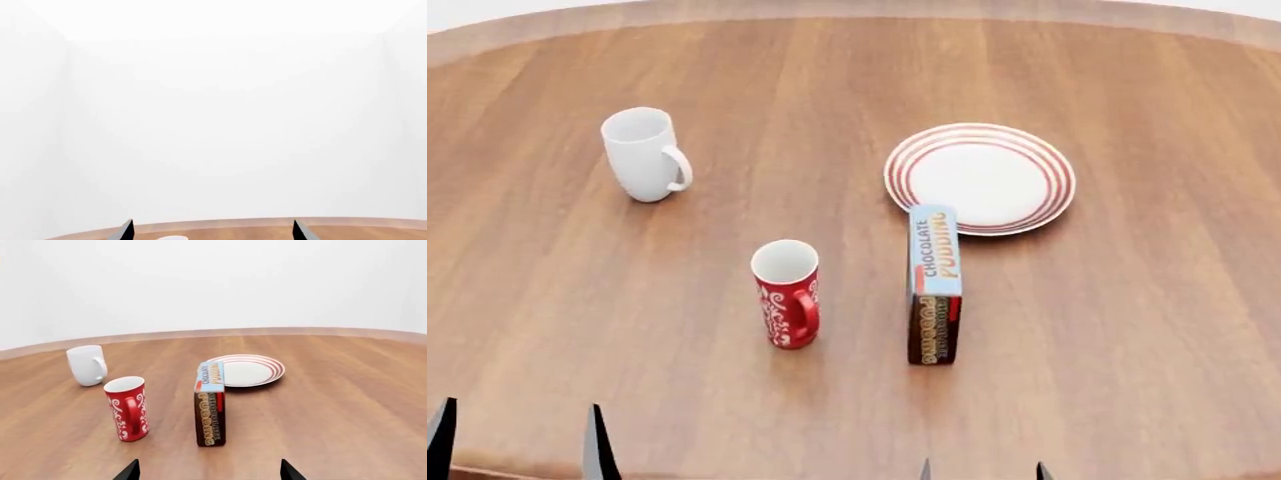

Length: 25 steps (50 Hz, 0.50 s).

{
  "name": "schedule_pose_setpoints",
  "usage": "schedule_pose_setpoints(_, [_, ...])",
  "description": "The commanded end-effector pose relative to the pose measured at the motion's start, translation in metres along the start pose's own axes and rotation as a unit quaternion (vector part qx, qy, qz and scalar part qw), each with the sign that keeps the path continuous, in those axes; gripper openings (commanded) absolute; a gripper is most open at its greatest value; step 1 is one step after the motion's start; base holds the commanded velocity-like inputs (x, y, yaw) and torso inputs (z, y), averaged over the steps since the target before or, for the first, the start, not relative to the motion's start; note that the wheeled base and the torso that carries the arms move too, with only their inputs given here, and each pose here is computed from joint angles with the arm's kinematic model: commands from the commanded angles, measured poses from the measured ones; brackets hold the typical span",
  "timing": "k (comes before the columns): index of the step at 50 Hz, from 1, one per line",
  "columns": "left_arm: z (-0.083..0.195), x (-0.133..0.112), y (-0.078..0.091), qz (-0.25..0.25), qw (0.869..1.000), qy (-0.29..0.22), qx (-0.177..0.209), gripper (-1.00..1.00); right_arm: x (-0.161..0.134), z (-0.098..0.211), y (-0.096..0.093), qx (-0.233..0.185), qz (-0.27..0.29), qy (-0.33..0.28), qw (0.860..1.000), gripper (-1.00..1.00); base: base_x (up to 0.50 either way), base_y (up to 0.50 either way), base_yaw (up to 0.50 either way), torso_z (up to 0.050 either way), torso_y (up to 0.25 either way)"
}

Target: Pick up the red mug and put it on the plate

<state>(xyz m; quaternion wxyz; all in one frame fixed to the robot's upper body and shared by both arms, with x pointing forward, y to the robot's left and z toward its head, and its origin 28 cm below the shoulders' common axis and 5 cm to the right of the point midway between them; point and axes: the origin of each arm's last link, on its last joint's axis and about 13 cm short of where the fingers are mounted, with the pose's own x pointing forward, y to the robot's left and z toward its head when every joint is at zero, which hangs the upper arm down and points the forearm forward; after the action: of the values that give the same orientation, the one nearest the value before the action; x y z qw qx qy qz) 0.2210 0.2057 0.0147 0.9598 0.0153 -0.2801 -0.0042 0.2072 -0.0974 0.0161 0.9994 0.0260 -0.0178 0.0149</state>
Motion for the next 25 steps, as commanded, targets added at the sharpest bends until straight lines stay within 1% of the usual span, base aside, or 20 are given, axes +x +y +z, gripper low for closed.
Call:
schedule_pose_setpoints(1, [0.0000, 0.0000, 0.0000, 0.000, 1.000, 0.000, -0.001, 1.00, -0.0004, -0.0001, 0.0001, 0.000, -0.001, 0.000, 1.000, 1.00, 0.00, 0.25, 0.00, 0.000, 0.000])
schedule_pose_setpoints(25, [0.0000, 0.0000, 0.0000, 0.001, 1.000, -0.001, 0.000, 1.00, -0.0009, 0.0004, -0.0002, 0.001, -0.002, -0.001, 1.000, 1.00, 0.00, 0.25, 0.00, 0.000, 0.000])
